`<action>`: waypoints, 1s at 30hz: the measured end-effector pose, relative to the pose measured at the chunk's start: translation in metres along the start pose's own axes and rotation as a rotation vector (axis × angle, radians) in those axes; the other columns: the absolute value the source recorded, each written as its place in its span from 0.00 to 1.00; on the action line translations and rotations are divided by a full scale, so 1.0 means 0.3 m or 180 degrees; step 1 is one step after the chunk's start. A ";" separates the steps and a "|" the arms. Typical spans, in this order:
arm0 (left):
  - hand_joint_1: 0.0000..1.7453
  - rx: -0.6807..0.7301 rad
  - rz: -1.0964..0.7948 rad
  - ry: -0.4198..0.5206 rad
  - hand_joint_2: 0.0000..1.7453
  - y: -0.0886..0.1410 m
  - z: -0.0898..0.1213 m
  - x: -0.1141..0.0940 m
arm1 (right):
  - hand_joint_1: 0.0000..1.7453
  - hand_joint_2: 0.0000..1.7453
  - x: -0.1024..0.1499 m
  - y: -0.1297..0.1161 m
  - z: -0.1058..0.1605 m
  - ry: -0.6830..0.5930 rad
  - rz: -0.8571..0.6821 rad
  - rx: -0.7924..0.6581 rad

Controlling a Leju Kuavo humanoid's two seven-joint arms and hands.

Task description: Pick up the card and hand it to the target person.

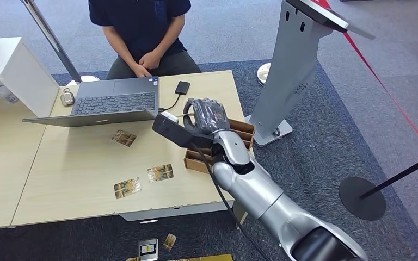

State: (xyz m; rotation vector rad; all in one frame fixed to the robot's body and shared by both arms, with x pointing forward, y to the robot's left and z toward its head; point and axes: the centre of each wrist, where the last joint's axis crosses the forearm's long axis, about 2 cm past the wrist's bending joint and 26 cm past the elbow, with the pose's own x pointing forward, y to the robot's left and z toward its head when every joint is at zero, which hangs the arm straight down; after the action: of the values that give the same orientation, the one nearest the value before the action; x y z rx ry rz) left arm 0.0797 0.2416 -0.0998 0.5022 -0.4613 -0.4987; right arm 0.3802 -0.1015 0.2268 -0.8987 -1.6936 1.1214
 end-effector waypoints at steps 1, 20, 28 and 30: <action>0.00 0.0000 0.0000 -0.0002 0.00 0.000 0.000 0.000 | 0.92 1.00 0.005 -0.013 0.002 -0.0026 -0.0118 0.0027; 0.00 0.0007 -0.0040 -0.0004 0.00 0.009 -0.008 0.019 | 0.90 1.00 0.082 0.077 -0.005 -0.0321 -0.1278 0.0889; 0.00 -0.0016 -0.0079 -0.0029 0.00 0.016 -0.014 0.035 | 0.54 1.00 0.102 0.176 -0.003 -0.0009 -0.1346 0.1069; 0.00 -0.0019 -0.0087 -0.0039 0.00 0.018 -0.016 0.039 | 0.23 1.00 0.103 0.194 0.000 0.0059 -0.1423 0.1046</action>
State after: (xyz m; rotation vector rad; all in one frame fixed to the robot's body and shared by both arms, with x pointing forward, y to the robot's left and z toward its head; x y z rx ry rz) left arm 0.0933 0.2408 -0.0972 0.5004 -0.4651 -0.5294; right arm 0.3752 -0.0546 0.1807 -0.3024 -1.5338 1.0339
